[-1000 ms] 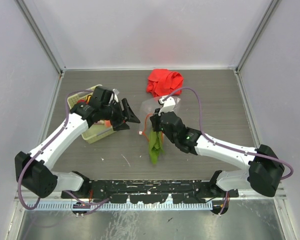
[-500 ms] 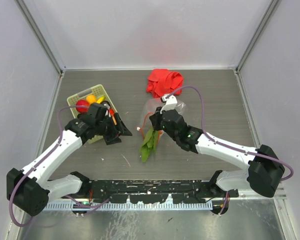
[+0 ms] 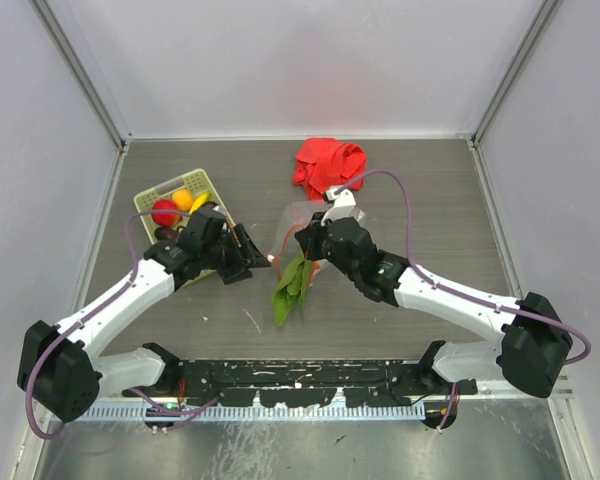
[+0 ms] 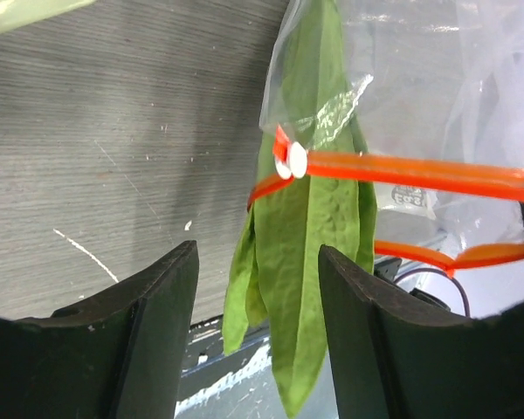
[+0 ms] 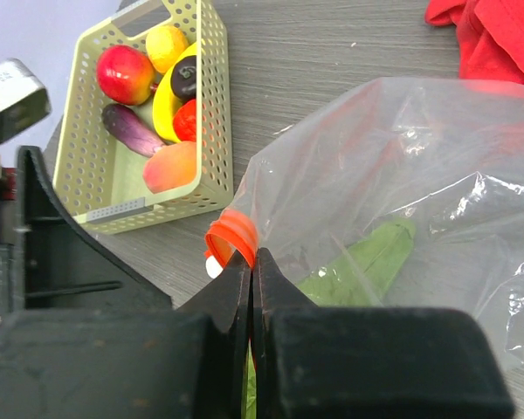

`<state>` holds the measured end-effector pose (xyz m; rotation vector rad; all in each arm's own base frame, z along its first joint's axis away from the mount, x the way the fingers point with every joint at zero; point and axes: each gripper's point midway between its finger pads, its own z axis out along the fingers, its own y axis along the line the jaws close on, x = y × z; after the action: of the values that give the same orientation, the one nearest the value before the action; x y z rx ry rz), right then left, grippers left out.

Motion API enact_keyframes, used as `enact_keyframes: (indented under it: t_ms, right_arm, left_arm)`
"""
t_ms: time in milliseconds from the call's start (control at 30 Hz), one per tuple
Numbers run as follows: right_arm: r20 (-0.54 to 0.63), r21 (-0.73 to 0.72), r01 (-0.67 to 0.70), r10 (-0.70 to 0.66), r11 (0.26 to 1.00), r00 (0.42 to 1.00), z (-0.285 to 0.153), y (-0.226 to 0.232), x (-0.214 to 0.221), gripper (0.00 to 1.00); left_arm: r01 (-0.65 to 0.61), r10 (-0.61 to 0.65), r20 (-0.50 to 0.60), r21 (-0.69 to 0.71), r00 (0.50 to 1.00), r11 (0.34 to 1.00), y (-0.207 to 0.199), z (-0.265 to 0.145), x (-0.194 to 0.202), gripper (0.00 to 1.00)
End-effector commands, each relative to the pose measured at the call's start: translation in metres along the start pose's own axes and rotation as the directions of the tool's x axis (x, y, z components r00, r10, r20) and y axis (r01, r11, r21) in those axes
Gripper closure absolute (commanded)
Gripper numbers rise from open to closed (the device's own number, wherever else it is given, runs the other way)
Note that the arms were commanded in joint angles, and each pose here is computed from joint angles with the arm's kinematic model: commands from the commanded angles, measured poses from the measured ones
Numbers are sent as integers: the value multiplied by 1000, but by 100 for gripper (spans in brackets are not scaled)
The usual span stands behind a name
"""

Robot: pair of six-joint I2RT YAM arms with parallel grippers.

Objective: Place the food in the zip-top bag and seal the zipper
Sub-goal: Place the fake vegetable in the zipper food storage bag.

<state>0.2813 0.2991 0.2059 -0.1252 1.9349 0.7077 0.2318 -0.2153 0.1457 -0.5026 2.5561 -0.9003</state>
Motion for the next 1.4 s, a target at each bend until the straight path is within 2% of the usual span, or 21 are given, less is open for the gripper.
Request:
enact_keyframes:
  t_ms: [0,200,600,667,900,1033,1167,1367]
  right_arm:
    - [110,-104,-68,79,992,991,-10,32,-49,99]
    - [112,-118,-79,93,990,989,-12,35,-52,99]
    - [111,-135,-86,102,987,989,-13,39,-54,99]
    - [112,-135,-86,102,987,988,-13,39,-54,100]
    - [122,-121,-86,101,989,987,-15,34,-54,100]
    - [117,-130,-88,103,988,988,-14,36,-53,100]
    - [110,-144,-89,106,986,988,-14,38,-52,99]
    - [118,-149,-89,107,985,987,-17,39,-55,100]
  left_arm:
    - [-22,16,125,43,992,999,-15,9,-26,43]
    - [-49,40,128,66,991,997,-24,22,-24,45]
    - [-59,50,172,45,984,997,-16,47,-13,49]
    - [-63,52,174,58,983,996,-18,47,-9,50]
    - [-110,69,281,132,957,985,-27,29,0,45]
    - [-108,73,284,110,956,988,-21,34,3,45]
    - [-97,70,283,83,957,992,-20,43,1,47]
    - [-74,51,358,50,932,996,-16,49,-15,54]
